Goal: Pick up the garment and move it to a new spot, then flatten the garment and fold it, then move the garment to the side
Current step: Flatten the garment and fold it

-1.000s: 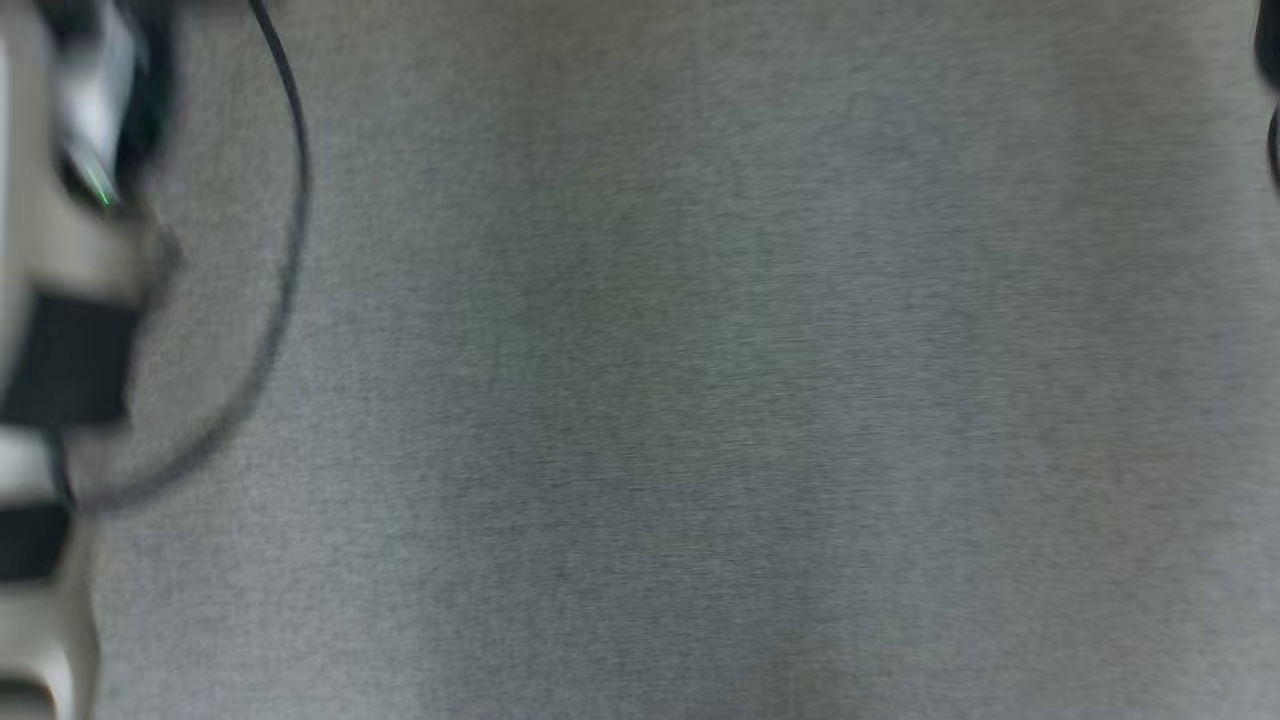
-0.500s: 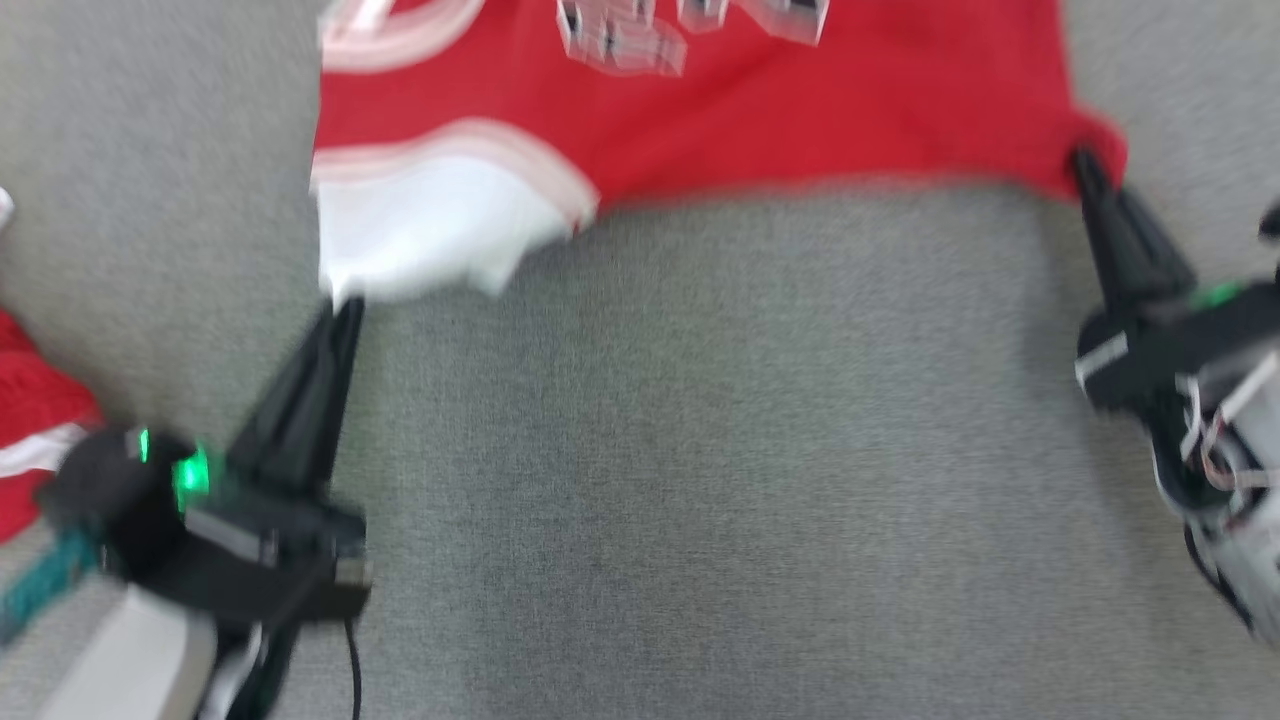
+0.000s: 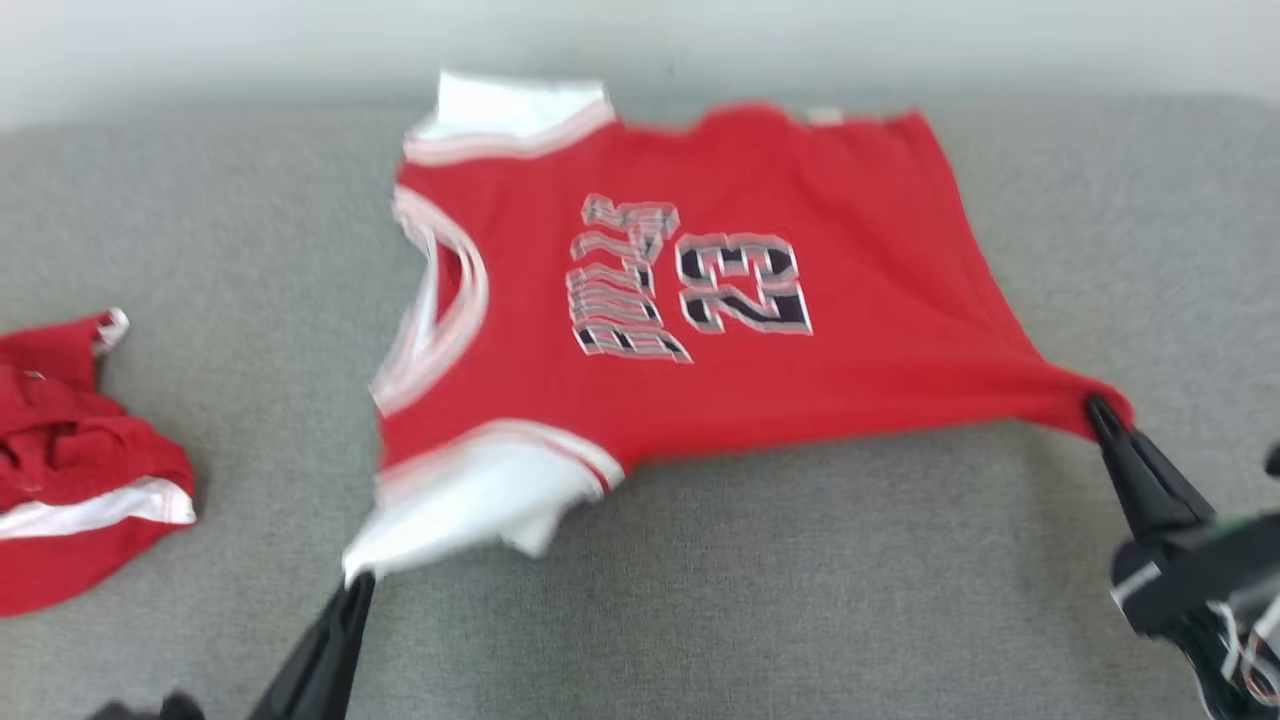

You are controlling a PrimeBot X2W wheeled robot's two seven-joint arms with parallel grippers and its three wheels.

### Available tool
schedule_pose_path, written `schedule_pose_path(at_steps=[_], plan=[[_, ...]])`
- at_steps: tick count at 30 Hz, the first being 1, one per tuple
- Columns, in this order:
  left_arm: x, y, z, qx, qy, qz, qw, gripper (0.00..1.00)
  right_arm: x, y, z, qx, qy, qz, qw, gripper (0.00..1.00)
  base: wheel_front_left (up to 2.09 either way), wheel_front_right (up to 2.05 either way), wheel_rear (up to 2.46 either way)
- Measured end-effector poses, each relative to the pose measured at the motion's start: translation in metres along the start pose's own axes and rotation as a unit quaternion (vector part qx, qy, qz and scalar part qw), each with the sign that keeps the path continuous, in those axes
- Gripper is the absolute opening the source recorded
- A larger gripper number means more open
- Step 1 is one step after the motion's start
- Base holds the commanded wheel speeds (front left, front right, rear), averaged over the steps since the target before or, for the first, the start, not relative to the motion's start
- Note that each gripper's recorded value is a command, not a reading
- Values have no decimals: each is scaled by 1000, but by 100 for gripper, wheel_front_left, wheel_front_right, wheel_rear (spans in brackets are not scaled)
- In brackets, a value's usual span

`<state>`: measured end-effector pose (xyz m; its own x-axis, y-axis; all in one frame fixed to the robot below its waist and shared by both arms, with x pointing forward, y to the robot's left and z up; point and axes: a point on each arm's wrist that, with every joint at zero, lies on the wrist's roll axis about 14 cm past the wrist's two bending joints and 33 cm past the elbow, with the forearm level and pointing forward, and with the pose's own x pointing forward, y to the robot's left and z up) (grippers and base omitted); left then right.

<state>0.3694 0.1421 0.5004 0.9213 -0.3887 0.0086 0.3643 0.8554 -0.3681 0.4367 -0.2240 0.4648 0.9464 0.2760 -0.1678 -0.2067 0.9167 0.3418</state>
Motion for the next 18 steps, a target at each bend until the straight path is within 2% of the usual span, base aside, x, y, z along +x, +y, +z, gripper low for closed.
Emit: schedule_pose_path(at_steps=[4, 12, 15, 18], plan=[[-27, -12, 1, -16, 19, 4, 1000, 0, -29, -2, 5, 5, -12, -11, 1000, 0, 0, 0, 0], [-68, -37, 1, -22, 73, -6, 997, 0, -79, 7, -17, -9, 20, -3, 1000, 0, 0, 0, 0], [-76, -45, 0, -23, 95, -10, 995, 0, -90, 11, -22, -17, 31, 3, 999, 0, 0, 0, 0], [-72, -51, 5, -56, 88, -13, 994, 0, -90, 11, -19, -24, 27, 4, 999, 0, 0, 0, 0]])
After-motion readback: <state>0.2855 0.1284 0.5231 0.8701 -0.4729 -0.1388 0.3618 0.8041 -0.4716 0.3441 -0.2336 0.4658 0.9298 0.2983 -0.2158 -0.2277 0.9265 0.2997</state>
